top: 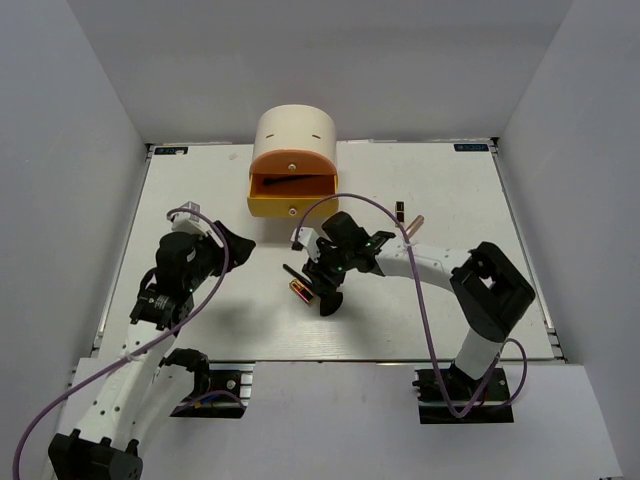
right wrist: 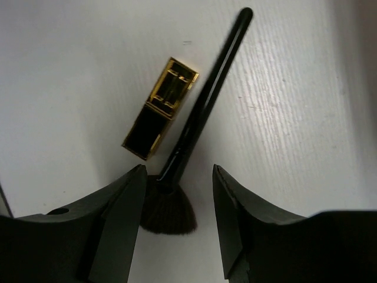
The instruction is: Organize the makeup
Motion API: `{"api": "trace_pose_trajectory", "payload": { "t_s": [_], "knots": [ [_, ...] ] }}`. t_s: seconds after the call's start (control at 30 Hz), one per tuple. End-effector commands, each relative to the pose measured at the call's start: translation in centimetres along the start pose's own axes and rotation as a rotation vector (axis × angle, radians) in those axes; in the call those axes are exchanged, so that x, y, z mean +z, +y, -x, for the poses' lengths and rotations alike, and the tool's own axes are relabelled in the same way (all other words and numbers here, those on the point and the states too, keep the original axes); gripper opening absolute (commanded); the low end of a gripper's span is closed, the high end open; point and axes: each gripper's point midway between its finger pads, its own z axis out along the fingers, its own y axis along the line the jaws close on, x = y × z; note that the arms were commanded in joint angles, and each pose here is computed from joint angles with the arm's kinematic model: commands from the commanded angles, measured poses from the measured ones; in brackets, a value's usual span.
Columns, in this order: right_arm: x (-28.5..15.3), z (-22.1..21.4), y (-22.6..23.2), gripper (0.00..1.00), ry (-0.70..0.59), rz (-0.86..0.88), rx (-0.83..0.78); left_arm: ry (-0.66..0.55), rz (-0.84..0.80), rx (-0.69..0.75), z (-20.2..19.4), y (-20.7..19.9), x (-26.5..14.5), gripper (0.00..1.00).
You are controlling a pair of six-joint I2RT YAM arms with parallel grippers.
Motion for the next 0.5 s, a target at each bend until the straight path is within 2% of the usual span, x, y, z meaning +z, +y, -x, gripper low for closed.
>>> {"api": "trace_pose_trajectory", "payload": {
  "t_s": [0.0, 0.47],
  "knots": [
    [0.0, 2.2, -2.1, 0.55, -0.023, -0.098, 0.014, -0.031, 0.013, -0.030, 0.7, -0.1, -0.6, 0.74],
    [2.8, 0.4, -1.3, 0.55, 0.043, -0.057, 0.056, -0.026, 0.024, -0.036, 0.1, 0.4, -1.2, 0.75]
  ]
}}
